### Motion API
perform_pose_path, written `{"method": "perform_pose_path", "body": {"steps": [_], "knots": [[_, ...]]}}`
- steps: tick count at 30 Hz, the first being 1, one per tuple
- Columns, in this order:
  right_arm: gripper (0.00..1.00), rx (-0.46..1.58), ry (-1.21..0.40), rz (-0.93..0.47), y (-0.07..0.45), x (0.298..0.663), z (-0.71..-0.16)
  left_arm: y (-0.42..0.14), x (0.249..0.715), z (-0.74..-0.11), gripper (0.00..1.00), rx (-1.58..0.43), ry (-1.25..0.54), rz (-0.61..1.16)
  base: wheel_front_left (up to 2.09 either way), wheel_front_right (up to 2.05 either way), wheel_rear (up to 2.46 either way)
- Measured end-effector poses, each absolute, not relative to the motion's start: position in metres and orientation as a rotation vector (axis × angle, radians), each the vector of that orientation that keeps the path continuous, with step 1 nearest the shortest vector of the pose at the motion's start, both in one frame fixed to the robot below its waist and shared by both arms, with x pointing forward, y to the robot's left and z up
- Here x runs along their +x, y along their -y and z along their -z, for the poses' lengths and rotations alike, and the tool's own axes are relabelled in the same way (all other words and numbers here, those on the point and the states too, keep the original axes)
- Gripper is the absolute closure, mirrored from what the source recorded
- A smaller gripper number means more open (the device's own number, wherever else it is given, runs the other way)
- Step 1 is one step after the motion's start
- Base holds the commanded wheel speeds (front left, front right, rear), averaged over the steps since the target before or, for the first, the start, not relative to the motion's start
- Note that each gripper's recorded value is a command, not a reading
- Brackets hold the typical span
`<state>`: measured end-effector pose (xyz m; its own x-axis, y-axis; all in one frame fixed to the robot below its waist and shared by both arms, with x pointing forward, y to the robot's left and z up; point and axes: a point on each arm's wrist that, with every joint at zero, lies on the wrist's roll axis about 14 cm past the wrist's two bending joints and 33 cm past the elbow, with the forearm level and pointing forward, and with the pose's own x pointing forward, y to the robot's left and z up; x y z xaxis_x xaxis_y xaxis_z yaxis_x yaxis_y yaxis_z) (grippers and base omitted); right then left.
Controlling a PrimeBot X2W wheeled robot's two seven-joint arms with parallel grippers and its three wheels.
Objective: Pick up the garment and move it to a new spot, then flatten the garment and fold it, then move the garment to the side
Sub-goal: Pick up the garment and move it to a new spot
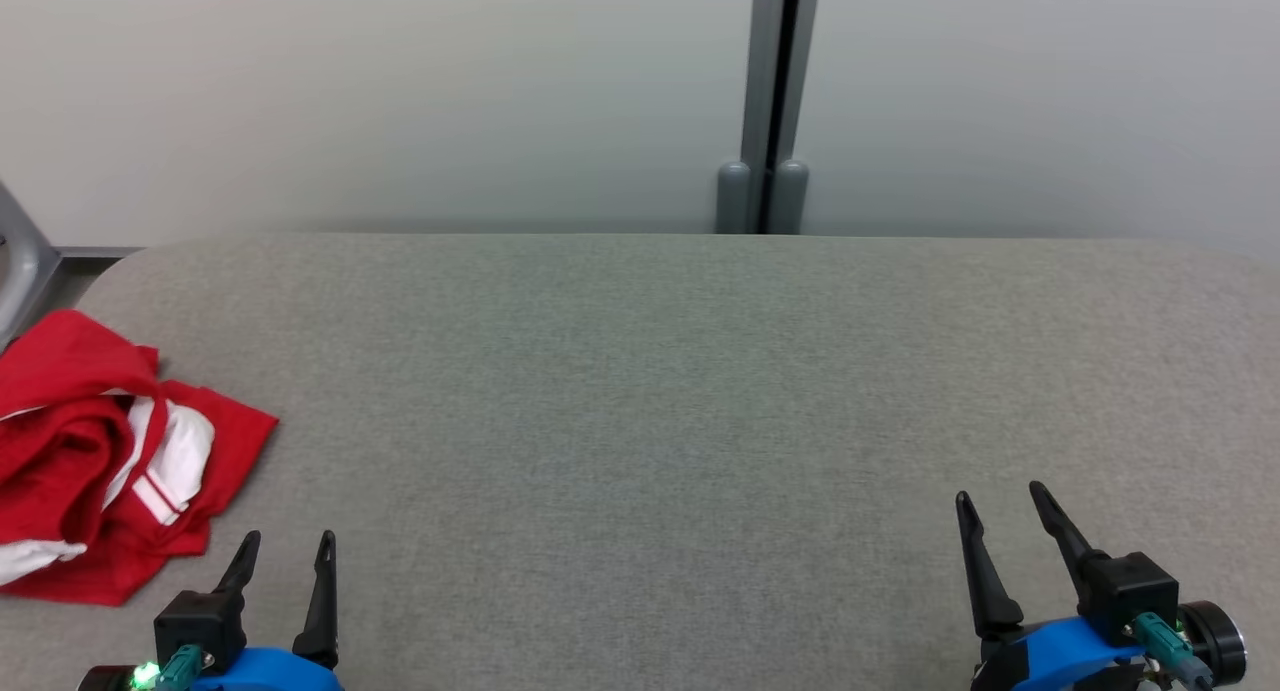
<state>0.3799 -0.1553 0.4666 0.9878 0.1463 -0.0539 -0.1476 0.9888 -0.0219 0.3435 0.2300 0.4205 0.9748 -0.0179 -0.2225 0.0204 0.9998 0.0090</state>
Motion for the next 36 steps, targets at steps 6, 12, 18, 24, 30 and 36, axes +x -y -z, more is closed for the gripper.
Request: {"method": "perform_pose_path", "body": {"steps": [6, 12, 18, 24, 30, 36], "knots": [[0.0, -0.017, -0.051, -0.283, 0.108, 0.396, -0.467, -0.265, 0.325, -0.425, 0.0, -0.006, -0.213, -0.09, 0.0, 0.0, 0.0], [0.0, -0.003, -0.05, -0.442, 0.049, 0.411, -0.467, -0.307, 0.288, -0.421, 0.0, -0.026, -0.232, -0.235, 0.0, 0.0, 0.0], [0.0, 0.001, -0.06, -0.592, -0.008, 0.42, -0.463, -0.345, 0.25, -0.417, 0.0, -0.041, -0.255, -0.382, 0.0, 0.0, 0.0], [0.0, 0.0, -0.075, -0.711, -0.052, 0.421, -0.456, -0.365, 0.217, -0.411, 0.0, -0.066, -0.281, -0.498, 0.0, 0.0, 0.0], [0.0, 0.004, -0.094, -0.775, -0.076, 0.42, -0.448, -0.373, 0.197, -0.406, 0.0, -0.077, -0.307, -0.556, 0.0, 0.0, 0.0], [0.0, 0.004, -0.107, -0.787, -0.08, 0.423, -0.441, -0.376, 0.204, -0.403, 0.0, -0.075, -0.326, -0.566, 0.0, 0.0, 0.0]]}}
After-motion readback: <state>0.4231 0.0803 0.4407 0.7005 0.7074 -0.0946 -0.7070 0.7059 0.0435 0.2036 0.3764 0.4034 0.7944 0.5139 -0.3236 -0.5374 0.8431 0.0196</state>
